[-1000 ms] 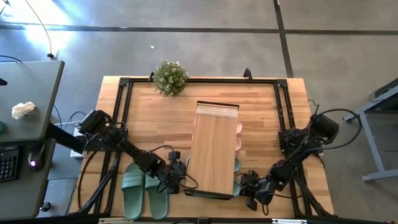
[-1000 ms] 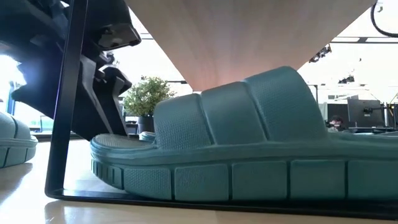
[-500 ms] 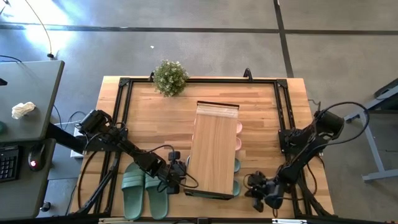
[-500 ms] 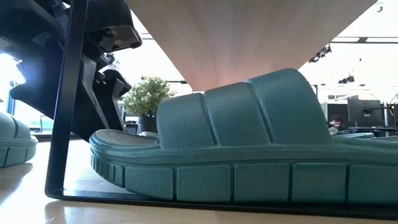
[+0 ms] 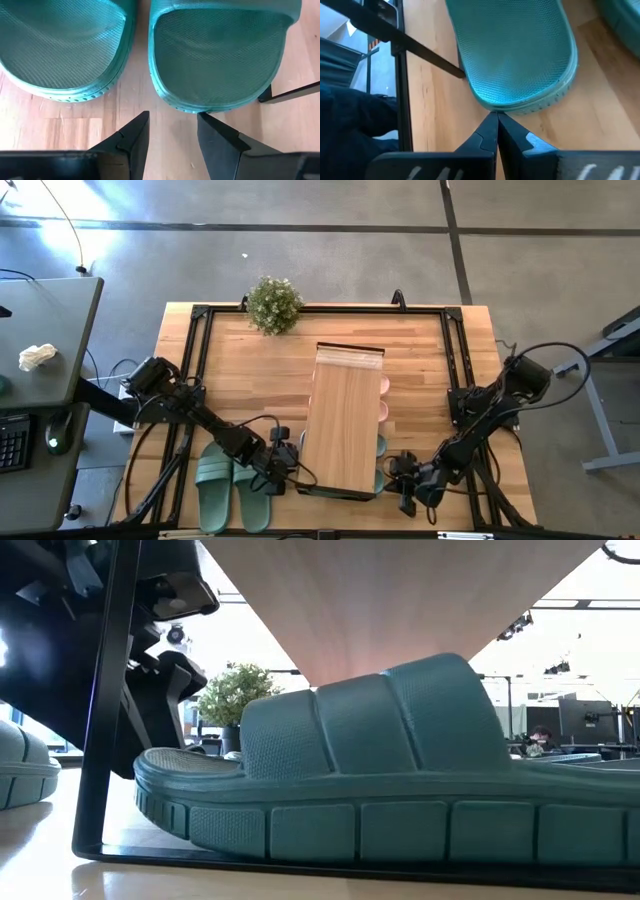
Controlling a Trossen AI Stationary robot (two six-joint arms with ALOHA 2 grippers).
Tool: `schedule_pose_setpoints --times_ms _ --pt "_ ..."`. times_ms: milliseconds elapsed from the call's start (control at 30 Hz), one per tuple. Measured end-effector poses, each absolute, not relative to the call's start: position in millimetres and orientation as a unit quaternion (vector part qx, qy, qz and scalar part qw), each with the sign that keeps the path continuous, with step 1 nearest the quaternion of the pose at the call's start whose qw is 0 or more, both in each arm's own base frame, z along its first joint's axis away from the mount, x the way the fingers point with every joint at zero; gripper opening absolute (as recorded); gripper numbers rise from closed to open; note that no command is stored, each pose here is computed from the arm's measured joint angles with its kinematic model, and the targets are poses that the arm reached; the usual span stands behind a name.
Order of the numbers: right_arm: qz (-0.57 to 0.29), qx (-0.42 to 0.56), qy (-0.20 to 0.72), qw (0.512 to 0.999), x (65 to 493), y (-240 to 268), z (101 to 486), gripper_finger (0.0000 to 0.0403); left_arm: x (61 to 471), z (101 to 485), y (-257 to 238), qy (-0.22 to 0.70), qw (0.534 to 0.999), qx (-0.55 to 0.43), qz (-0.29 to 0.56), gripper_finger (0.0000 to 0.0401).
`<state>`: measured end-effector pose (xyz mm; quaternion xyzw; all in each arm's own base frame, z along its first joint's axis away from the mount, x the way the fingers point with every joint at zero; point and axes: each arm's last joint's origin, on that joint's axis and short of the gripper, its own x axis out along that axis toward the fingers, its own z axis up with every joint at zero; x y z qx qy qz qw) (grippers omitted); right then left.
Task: Pick and place slides into the shelf
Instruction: Put the top green slipper under the shelf
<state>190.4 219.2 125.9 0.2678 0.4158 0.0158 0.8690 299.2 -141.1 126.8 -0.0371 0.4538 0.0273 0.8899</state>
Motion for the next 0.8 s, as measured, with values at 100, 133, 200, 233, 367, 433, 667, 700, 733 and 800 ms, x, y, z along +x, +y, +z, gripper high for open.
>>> schedule_pose_setpoints --times_ms 100,133,200,233,367,433,667,700,733,800 --pt "0.01 0.265 0.416 0.87 191.1 217.7 125.4 0.0 299.2 127.0 -140.9 0.45 0.892 -0.033 0.034 0.0149" --pt "0.008 0.264 0.416 0.87 191.0 217.4 125.2 0.0 299.2 127.0 -140.8 0.449 0.892 -0.031 0.036 0.0149" --pt "0.006 0.262 0.417 0.87 191.2 216.7 124.9 0.0 299.4 127.1 -140.1 0.446 0.894 -0.028 0.043 0.0149" --pt "0.006 0.262 0.417 0.87 191.2 216.7 124.9 0.0 299.5 127.1 -139.7 0.445 0.894 -0.026 0.046 0.0149" --pt "0.005 0.264 0.417 0.87 191.2 216.6 124.8 0.0 299.5 127.2 -138.8 0.439 0.896 -0.019 0.06 0.0149" --pt "-0.003 0.268 0.419 0.867 190.7 215.9 124.2 0.0 299.6 127.3 -138.5 0.437 0.897 -0.017 0.064 0.0149" --pt "-0.023 0.272 0.421 0.865 189.6 213.5 122.6 0.0 297.0 125.6 -136.3 0.447 0.891 -0.012 0.083 0.0149" --pt "-0.025 0.271 0.42 0.866 189.7 213.4 122.6 0.0 296.2 125.1 -135.9 0.45 0.889 -0.011 0.086 0.0149" --pt "-0.026 0.271 0.419 0.866 189.7 213.2 122.6 0.0 295.4 124.6 -135.5 0.454 0.887 -0.01 0.088 0.0149" --pt "-0.027 0.27 0.418 0.867 189.8 213.1 122.6 0.0 293.8 123.6 -134.9 0.464 0.882 -0.008 0.088 0.0149"
